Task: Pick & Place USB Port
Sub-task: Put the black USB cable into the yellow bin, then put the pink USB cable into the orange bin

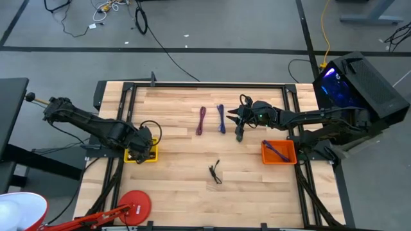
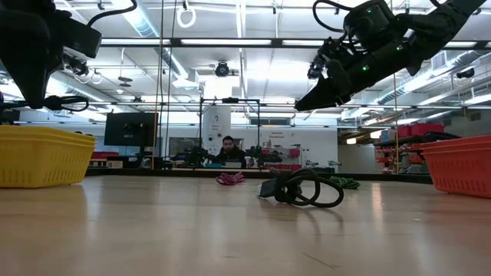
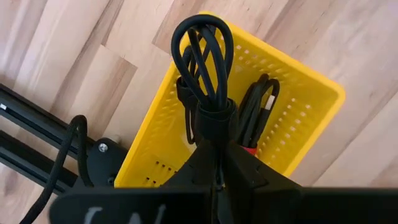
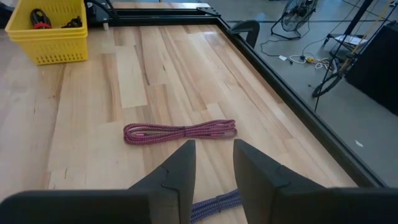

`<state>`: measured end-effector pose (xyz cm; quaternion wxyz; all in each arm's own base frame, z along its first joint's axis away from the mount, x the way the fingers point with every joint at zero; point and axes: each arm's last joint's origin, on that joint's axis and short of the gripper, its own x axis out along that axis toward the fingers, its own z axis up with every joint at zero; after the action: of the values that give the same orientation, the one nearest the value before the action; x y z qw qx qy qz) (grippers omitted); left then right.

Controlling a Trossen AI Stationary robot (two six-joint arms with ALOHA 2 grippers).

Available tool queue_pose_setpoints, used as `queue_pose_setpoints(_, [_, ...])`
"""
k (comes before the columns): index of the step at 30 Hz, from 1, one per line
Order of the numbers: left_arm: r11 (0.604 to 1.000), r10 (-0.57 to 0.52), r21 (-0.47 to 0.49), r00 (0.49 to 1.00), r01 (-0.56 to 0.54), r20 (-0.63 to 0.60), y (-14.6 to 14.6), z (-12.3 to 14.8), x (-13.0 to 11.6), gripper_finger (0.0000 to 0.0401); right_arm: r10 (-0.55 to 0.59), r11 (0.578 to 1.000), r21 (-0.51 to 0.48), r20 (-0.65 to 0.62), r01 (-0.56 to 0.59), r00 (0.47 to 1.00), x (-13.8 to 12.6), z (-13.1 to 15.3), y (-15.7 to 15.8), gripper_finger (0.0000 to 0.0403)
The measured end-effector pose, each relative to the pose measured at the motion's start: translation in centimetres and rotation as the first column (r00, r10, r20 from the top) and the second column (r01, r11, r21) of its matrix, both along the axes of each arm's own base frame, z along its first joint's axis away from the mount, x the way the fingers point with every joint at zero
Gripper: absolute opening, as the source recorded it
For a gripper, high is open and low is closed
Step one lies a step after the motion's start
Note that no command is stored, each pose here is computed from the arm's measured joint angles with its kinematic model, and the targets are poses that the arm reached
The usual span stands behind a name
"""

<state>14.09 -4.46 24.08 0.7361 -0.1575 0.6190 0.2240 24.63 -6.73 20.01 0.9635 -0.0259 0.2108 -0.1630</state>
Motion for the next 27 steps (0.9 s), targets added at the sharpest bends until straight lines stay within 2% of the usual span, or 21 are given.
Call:
queue_pose_setpoints(6, [1.000,-0.006,-0.012,1.000,0.006,-0.005,-0.04,-0.01,-0.01,0.0049,0.000,1.000,0.000,0.000,0.000,1.000,0.00,-0.01,0.00,0.0110])
queue_pose_setpoints(11, [1.000,-0.005,0.016,1.000,0.005,0.004,0.04,0.01,0.02,0.0069,0.000,1.000,0.000,0.000,0.000,1.000,0.00,0.00,0.00,0.0110])
queue_pose_setpoints(27, [0.999,0.026,0.034,0.999,-0.027,0.020,0.10,0.03,0.06,0.0088,0.000,1.000,0.000,0.000,0.000,1.000,0.00,0.00,0.00,0.0110])
